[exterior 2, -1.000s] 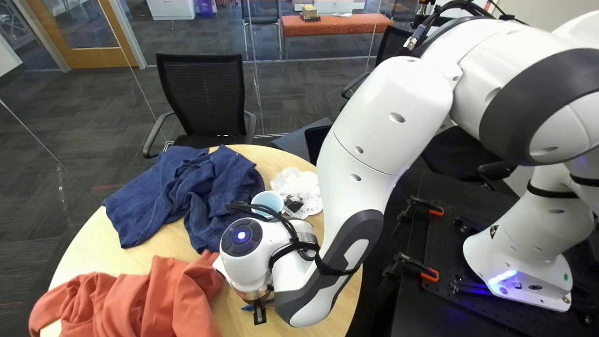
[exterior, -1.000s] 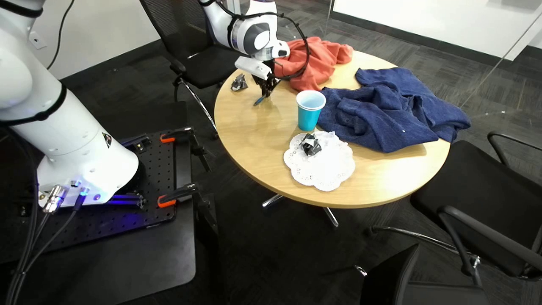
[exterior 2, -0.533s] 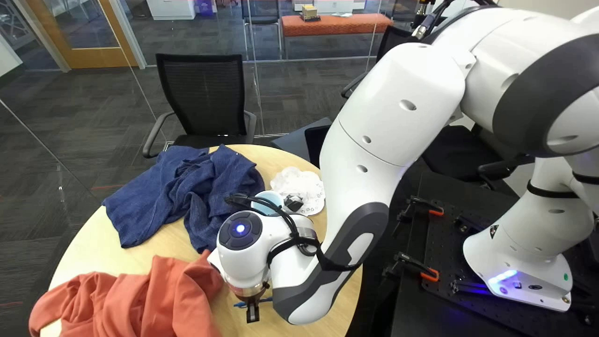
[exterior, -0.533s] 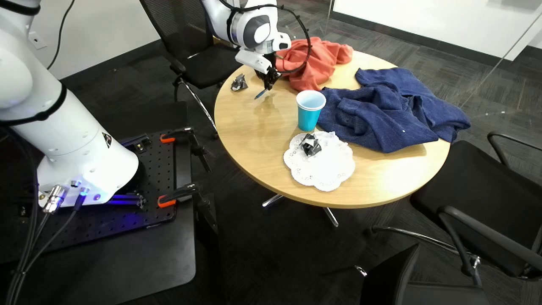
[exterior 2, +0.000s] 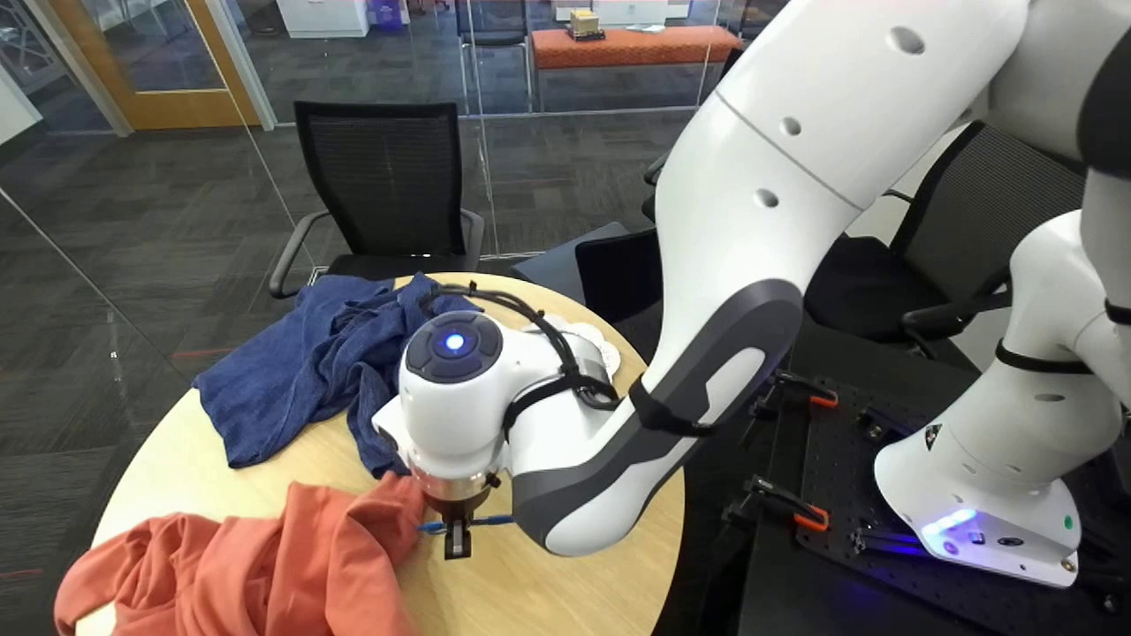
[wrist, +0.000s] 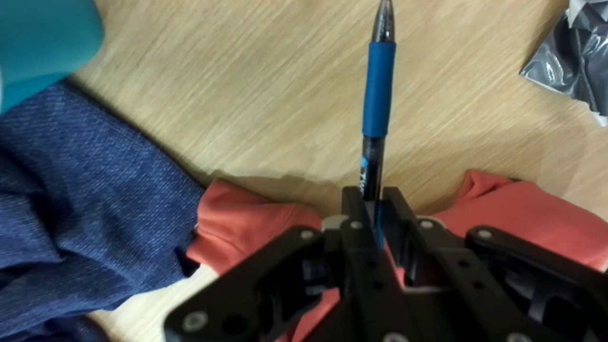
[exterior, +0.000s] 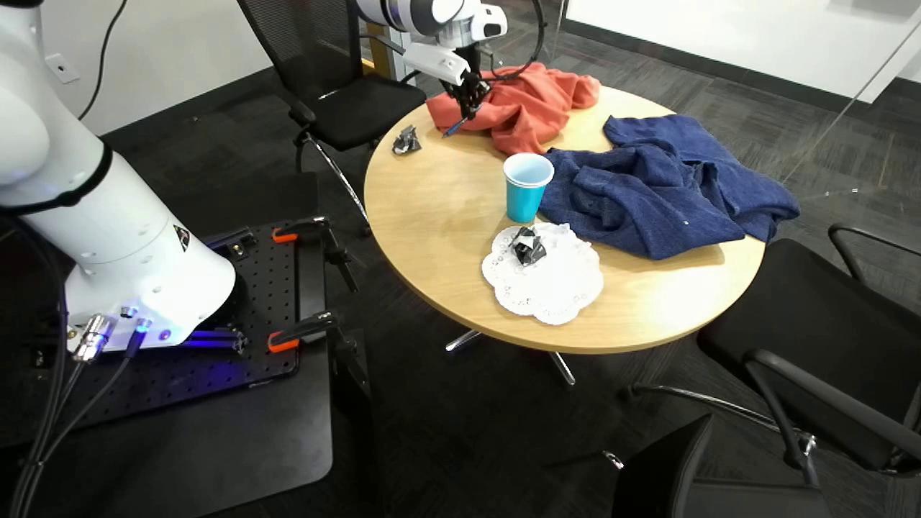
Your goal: Take the pen from the table and place it in the blue cup
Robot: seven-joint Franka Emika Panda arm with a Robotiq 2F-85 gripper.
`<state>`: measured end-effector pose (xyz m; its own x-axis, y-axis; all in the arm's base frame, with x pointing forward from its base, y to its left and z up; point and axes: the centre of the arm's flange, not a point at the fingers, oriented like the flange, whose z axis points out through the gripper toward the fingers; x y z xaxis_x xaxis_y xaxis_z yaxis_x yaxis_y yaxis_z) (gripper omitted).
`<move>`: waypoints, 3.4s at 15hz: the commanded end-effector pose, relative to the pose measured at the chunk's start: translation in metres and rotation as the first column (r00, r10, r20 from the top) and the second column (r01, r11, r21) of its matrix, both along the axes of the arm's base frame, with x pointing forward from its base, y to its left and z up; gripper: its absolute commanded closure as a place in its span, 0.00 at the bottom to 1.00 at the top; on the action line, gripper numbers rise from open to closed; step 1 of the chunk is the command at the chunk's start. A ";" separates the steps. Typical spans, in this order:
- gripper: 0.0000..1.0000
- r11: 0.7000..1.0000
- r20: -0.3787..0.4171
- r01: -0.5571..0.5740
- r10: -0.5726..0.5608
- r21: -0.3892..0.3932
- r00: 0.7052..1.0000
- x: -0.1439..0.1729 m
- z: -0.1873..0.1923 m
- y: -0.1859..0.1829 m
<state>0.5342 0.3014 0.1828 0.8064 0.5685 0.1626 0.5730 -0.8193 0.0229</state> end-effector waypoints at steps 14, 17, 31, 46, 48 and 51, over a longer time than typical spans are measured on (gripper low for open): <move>0.85 0.999 0.065 0.040 -0.040 -0.004 0.997 -0.002 0.122 -0.020; 0.96 0.999 0.062 0.041 -0.041 -0.005 0.997 -0.002 0.120 -0.021; 0.96 0.882 0.417 0.462 -0.387 -0.095 0.823 0.016 0.114 -0.048; 0.96 0.542 0.765 0.836 -0.575 0.090 0.290 0.020 0.106 -0.046; 0.96 0.489 0.786 0.864 -0.579 0.123 0.216 0.019 0.102 -0.045; 0.96 0.437 0.797 0.891 -0.579 0.126 0.171 0.017 0.097 -0.043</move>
